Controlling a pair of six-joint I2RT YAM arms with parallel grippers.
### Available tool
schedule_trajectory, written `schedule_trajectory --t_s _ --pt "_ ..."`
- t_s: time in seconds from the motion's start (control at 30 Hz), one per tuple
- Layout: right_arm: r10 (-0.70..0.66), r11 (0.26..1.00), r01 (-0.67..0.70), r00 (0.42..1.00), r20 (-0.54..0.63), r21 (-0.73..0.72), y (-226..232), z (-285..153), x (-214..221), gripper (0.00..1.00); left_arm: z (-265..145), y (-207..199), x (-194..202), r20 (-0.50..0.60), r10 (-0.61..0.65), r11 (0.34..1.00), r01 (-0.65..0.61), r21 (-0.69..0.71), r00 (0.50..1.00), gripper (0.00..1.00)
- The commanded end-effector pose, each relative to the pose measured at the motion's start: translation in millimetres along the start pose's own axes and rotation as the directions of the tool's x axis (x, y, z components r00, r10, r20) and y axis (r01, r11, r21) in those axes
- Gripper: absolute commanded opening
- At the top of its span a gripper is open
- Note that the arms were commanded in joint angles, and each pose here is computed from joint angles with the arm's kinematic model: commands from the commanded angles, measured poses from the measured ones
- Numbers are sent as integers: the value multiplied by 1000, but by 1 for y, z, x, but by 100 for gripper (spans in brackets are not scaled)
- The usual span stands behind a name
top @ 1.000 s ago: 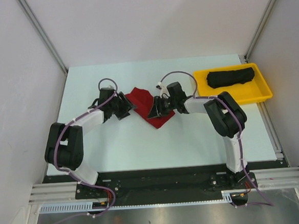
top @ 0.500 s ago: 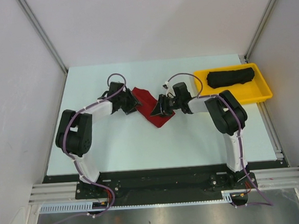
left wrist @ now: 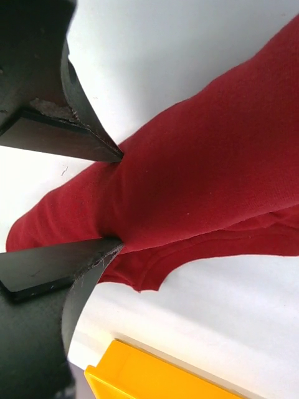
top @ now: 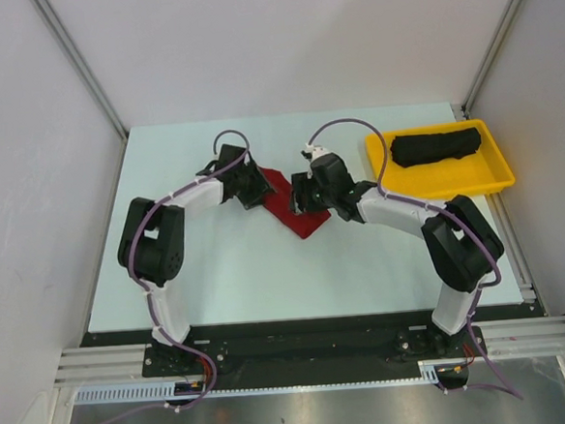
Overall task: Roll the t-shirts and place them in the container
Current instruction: Roll the T-shirt to the center of the board.
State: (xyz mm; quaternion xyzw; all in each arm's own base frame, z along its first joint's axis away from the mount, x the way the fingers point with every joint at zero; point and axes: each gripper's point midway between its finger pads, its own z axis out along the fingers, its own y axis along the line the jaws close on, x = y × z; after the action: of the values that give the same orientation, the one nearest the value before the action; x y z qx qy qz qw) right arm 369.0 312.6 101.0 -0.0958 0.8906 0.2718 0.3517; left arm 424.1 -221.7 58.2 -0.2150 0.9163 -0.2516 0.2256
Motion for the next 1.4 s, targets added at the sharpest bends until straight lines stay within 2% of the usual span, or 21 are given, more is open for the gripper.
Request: schedule_trajectory --t_s 0.0,0.1,0.27,0.5,0.67,0.8,1.0,1.37 --pt "-255 953 239 965 66 187 0 -11 -7 64 7 -4 -7 20 1 1000 -1 -30 1000 58" --pt "-390 901 366 918 66 235 14 -10 -1 63 12 -5 -5 8 -1 999 2 -33 1000 59" --pt "-527 813 493 849 33 308 18 0 8 66 18 -9 -1 -7 5 999 -6 -34 1000 61" --pt "-554 782 547 830 -69 300 6 24 37 66 17 -20 -2 -16 23 1000 -23 5 1000 69" --pt "-546 765 556 828 -133 325 -14 33 49 64 -3 -33 -6 -5 48 997 -48 61 999 78" --pt "-484 815 504 863 -142 285 -21 34 51 63 -26 -34 -14 42 43 994 -47 101 998 82" --pt "-435 866 456 889 -141 204 -21 37 50 62 -38 -20 -12 56 18 992 -25 126 998 84" --pt "-342 929 356 929 -139 98 -20 36 47 61 2 -17 -27 103 -14 988 -2 155 995 83"
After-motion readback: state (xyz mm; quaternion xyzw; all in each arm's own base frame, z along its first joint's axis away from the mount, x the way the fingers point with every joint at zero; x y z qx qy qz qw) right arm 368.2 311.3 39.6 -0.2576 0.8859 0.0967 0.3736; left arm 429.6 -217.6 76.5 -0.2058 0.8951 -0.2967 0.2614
